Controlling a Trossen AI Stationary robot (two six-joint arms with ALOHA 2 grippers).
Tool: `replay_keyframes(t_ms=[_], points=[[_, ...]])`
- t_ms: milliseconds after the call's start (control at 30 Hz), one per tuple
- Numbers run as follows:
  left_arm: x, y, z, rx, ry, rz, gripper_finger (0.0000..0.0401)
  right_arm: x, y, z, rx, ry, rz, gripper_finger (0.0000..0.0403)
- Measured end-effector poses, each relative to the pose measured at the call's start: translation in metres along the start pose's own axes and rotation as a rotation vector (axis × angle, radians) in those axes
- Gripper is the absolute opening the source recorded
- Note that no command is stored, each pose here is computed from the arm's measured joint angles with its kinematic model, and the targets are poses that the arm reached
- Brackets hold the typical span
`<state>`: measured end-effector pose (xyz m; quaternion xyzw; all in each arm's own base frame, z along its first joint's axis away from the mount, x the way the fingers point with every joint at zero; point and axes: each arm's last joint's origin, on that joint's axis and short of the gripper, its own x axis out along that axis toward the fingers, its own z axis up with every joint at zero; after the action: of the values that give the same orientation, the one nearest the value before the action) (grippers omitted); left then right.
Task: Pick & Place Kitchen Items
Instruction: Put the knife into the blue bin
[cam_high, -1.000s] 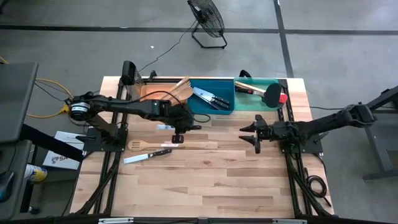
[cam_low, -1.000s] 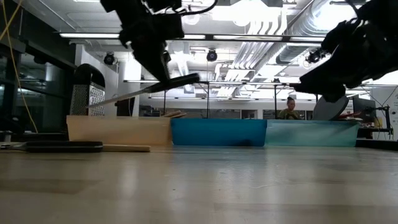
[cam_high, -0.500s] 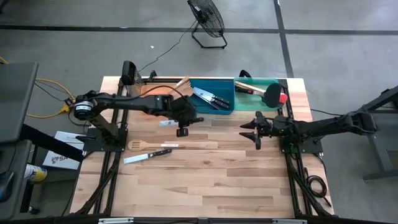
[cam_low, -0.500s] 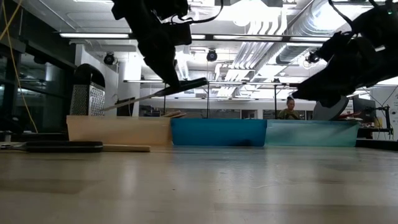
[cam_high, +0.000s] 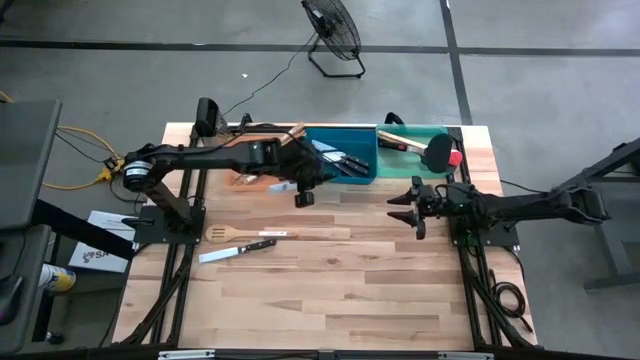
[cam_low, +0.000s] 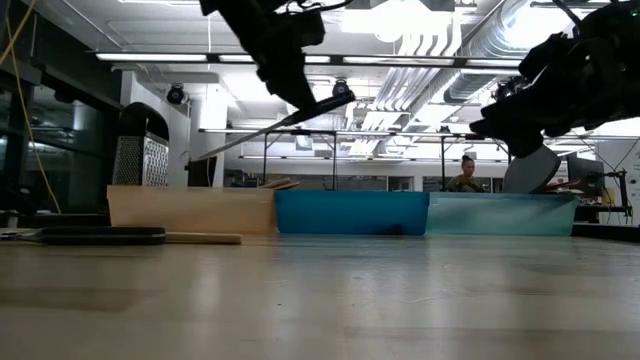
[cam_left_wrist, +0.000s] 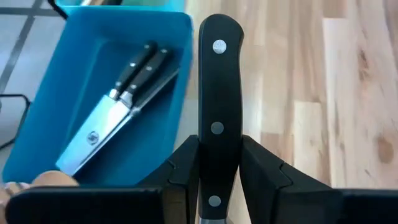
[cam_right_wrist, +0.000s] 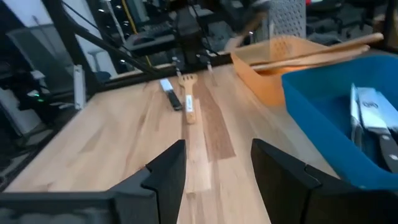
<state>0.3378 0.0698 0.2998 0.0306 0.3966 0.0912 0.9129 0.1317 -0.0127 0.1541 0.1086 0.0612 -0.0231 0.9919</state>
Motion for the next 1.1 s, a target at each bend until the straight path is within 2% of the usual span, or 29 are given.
replay_keyframes(t_ms=[267,500,633,800,967,1033,1100], points=[[0.028,0.005,0.028,-0.002,0.014,0.006,0.0082,-0.002,-0.002,0.003,-0.001,-0.026,-0.004,0.0174],[0.044,0.014,0.033,0.005,0.051,0.025,0.0082,-0.002,-0.002,0.002,0.010,-0.021,-0.026,0.0174],[0.050,0.019,0.038,-0.002,0.007,0.077,0.0082,-0.002,-0.002,0.002,0.011,-0.019,-0.024,0.0174],[0.054,0.022,0.050,0.002,-0.114,0.161,0.0082,-0.002,-0.002,0.002,0.082,-0.016,-0.014,0.0174],[0.067,0.023,0.058,0.031,-0.208,0.189,0.0082,-0.002,-0.002,0.002,0.087,-0.016,-0.015,0.0174],[0.073,0.023,0.055,0.045,-0.192,0.196,0.0082,-0.002,-0.002,0.002,0.087,-0.016,-0.015,0.0174],[0.081,0.023,0.061,0.064,-0.253,0.222,0.0082,-0.002,-0.002,0.001,0.087,-0.015,-0.016,0.0174]])
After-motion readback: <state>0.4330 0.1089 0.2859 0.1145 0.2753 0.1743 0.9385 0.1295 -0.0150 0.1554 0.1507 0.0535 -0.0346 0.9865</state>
